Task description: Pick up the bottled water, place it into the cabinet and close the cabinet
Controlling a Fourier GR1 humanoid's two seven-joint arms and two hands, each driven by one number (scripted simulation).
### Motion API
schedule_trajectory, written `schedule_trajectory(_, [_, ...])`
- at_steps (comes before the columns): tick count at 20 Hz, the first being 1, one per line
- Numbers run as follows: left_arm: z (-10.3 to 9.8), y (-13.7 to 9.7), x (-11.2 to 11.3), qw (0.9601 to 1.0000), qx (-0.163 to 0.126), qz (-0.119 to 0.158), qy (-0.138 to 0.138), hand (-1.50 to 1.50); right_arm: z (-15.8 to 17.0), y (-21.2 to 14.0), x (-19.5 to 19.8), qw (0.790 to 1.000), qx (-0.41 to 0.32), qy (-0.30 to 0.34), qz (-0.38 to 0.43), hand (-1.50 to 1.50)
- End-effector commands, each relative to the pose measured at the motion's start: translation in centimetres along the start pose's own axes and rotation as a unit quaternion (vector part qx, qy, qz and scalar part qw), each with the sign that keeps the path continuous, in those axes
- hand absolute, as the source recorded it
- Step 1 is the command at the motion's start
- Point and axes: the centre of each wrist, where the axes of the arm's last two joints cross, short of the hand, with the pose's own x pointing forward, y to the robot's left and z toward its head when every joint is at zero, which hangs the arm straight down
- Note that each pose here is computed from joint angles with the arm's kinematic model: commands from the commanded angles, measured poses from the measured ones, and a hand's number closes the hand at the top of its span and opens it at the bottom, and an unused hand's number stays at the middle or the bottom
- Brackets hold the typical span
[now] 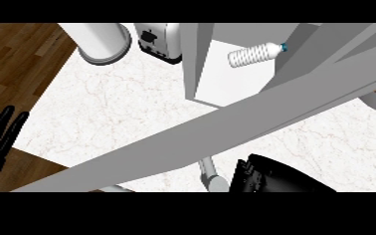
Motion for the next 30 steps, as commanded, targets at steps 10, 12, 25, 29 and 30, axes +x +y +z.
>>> schedule_trajectory(10, [1.1,1.2,-0.3,0.9996,0.028,-0.003,0.006,-1.5,-13.0,-6.1,2.5,0.988,-0.143,0.058,-0.033,1.5])
schedule_trajectory(12, [1.3,1.6,-0.3,0.9992,0.039,-0.007,0.0,-1.5,-14.3,-7.2,2.1,0.982,-0.176,0.063,-0.037,1.5])
schedule_trajectory(25, [2.1,1.6,-0.4,0.9992,0.04,0.009,-0.006,-1.5,-17.8,-11.3,1.9,0.936,-0.325,0.062,-0.12,-1.5])
schedule_trajectory(29, [2.4,2.0,-0.4,0.9989,0.046,0.004,-0.013,-1.5,-18.2,-11.5,1.6,0.927,-0.343,0.055,-0.142,-1.5])
schedule_trajectory(30, [2.8,2.1,-0.3,0.9989,0.046,0.004,-0.01,-1.5,-18.4,-11.8,2.3,0.928,-0.339,0.05,-0.146,-1.5])
